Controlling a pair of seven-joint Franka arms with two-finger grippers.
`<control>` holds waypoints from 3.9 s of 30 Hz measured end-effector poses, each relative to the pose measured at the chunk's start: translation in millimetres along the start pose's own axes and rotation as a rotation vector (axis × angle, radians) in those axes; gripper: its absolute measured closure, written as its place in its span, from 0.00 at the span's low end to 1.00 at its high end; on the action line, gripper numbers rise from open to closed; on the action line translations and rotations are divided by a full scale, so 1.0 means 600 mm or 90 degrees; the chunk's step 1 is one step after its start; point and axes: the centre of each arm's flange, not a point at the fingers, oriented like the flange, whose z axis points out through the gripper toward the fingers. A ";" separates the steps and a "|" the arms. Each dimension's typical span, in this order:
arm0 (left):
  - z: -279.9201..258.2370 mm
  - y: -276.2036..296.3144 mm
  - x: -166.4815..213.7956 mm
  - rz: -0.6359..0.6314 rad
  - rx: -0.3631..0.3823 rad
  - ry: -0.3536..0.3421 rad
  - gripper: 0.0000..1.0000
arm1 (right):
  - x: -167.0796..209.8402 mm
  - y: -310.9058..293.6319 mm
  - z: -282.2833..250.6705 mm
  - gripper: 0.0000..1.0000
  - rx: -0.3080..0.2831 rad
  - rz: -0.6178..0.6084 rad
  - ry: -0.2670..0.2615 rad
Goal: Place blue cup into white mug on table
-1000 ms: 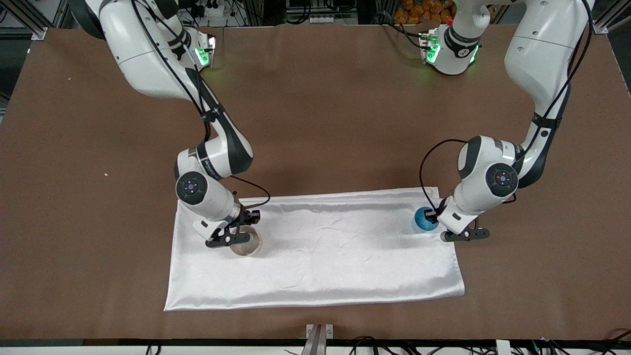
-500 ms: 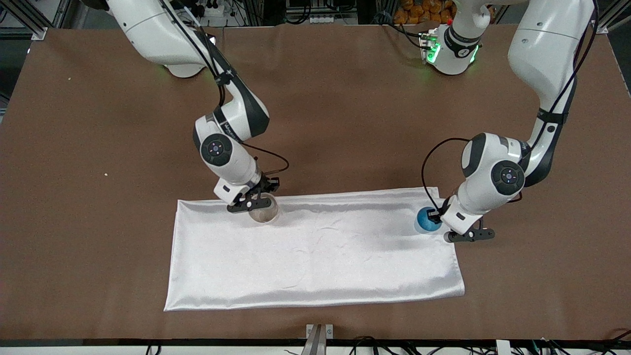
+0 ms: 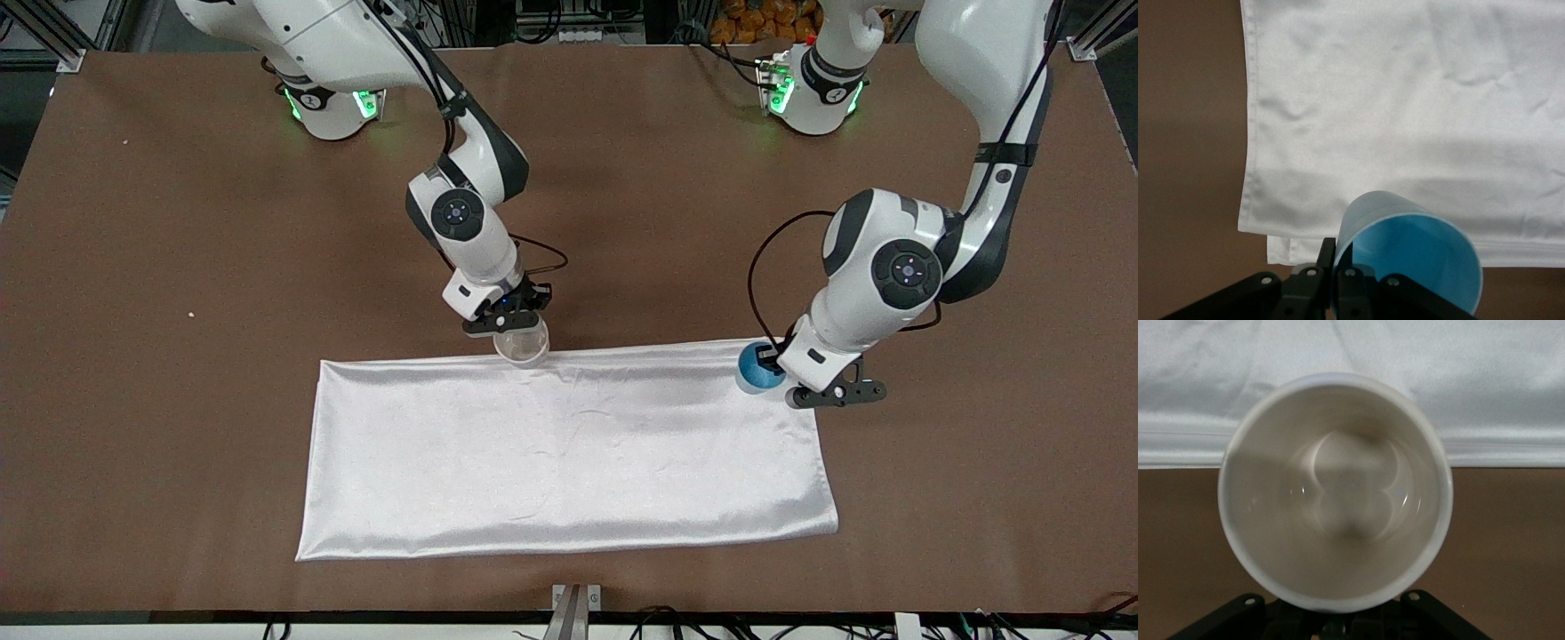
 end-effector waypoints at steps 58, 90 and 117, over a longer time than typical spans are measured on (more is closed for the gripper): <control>-0.085 0.162 -0.117 -0.036 0.009 -0.037 0.96 | -0.106 -0.061 -0.046 0.00 -0.014 0.090 -0.021; -0.055 0.390 -0.216 -0.100 -0.039 -0.037 0.96 | 0.114 0.340 -0.313 0.00 -0.088 0.035 -0.017; 0.060 0.499 -0.277 -0.106 -0.079 -0.018 0.96 | 0.110 0.530 -0.508 0.00 -0.135 0.029 -0.022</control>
